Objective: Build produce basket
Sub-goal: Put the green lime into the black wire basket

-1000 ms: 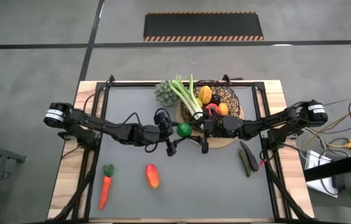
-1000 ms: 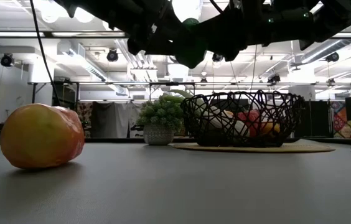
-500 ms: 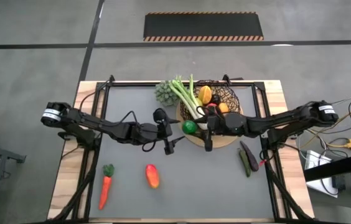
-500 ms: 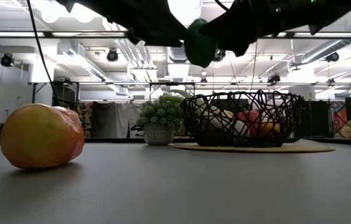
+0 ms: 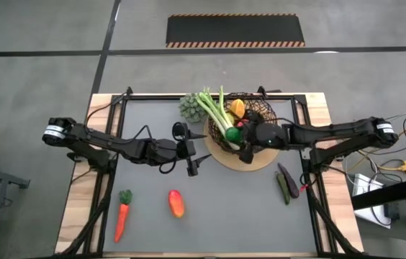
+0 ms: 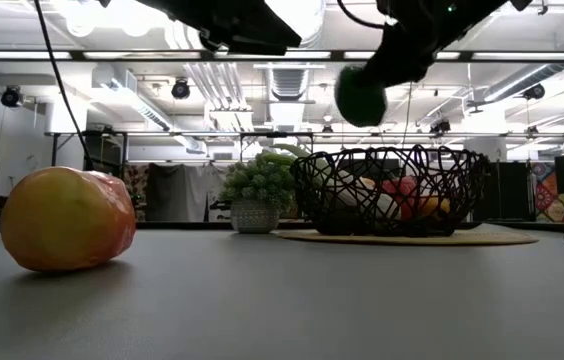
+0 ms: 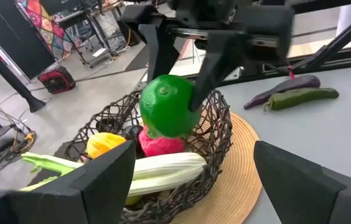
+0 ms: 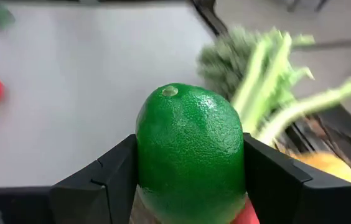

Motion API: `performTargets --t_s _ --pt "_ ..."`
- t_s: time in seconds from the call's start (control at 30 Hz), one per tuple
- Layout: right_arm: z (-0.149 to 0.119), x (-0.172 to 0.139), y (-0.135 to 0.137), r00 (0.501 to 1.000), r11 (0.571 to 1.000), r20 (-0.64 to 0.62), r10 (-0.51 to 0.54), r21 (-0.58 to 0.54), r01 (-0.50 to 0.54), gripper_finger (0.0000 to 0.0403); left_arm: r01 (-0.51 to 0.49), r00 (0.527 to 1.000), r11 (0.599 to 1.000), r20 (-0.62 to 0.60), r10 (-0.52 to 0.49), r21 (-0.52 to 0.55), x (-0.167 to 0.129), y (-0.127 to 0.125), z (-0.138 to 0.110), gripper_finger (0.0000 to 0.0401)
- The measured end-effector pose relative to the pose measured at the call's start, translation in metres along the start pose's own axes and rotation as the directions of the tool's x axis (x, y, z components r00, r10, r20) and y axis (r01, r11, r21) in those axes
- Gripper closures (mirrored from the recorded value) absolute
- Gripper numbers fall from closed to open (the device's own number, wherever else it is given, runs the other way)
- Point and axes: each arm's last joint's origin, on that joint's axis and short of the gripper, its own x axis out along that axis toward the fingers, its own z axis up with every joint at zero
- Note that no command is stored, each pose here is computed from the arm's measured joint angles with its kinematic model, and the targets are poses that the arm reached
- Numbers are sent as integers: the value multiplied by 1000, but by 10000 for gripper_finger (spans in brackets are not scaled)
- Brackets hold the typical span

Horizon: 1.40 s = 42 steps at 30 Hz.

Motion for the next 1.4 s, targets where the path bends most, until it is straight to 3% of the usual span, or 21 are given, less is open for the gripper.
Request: performTargets --t_s 0.33,0.57,0.7,0.8,1.0,1.4 --pt "10 -12 -23 936 997 -343 -73 -35 64 174 -3 1000 1000 -1 3 17 0 0 0 94" --pt "7 -12 -31 834 974 -540 -109 -225 -19 174 -6 1000 1000 -3 6 17 0 0 0 94" --pt "3 -5 -31 807 936 -577 -122 -337 -99 170 -6 1000 1000 -2 6 17 0 0 0 94" --pt "-1 3 -29 786 867 -605 -127 -452 -209 167 -6 1000 1000 -4 6 19 0 0 -1 94" --pt "-8 18 -26 751 783 -647 -135 -534 -319 170 -5 1000 1000 -10 5 27 0 0 -2 94" --pt "-23 44 -20 670 769 -727 -153 -513 -381 167 -3 1000 1000 -16 4 30 0 0 -2 94"
